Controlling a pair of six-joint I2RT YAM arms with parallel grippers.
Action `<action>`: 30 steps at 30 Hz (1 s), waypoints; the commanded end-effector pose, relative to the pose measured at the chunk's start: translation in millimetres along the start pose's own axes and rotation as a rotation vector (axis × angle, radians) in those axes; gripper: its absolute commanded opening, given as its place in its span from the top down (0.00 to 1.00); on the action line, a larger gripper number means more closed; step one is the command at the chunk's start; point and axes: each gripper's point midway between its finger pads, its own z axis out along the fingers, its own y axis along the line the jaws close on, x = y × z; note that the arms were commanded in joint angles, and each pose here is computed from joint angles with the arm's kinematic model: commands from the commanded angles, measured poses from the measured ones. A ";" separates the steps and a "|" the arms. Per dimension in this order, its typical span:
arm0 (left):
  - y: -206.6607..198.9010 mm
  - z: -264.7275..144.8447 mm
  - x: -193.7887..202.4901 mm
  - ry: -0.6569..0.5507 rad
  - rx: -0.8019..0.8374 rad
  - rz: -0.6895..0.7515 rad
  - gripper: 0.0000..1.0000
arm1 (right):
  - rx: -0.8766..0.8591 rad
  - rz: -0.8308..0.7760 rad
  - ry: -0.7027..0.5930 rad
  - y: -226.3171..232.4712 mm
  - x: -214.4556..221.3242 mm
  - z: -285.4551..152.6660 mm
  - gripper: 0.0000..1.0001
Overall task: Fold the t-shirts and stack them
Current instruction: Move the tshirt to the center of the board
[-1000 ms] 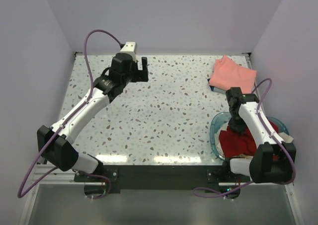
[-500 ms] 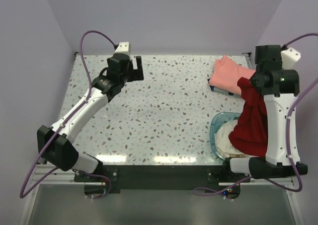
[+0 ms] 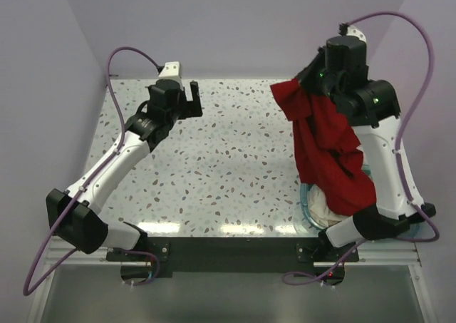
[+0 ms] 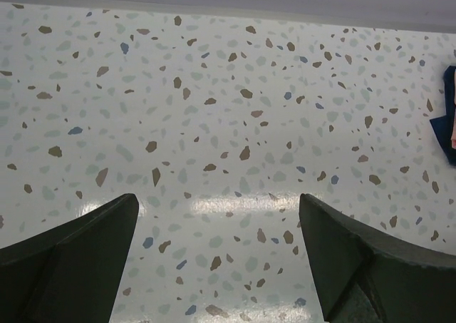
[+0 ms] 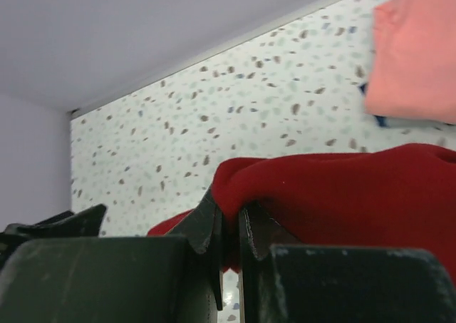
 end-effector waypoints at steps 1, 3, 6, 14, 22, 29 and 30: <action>2.6 -8.3 -21.7 -0.085 0.004 -0.054 0.00 | -0.292 0.009 -0.104 88.8 -32.0 -12.1 1.00; 3.4 -11.2 -24.4 -0.097 0.005 -0.065 0.00 | -0.444 0.006 -0.152 131.1 -44.9 -36.8 1.00; 5.6 -14.2 -25.5 -0.107 0.002 -0.078 0.00 | -0.662 -0.057 -0.212 187.6 -50.8 -67.5 1.00; 25.4 -24.3 -28.0 -0.137 -0.063 -0.121 0.00 | -0.975 -0.102 -0.251 246.6 -42.8 -117.7 1.00; 65.1 -15.4 4.5 0.000 -0.216 -0.072 0.00 | -0.113 -0.188 -0.241 53.7 56.6 21.2 0.15; 95.8 -3.3 61.4 0.257 -0.175 -0.090 0.00 | 0.194 -0.373 0.125 -39.8 173.5 64.4 0.01; 96.2 -3.9 64.7 0.267 -0.163 -0.092 0.00 | 0.225 -0.401 0.167 -47.8 181.9 64.2 0.01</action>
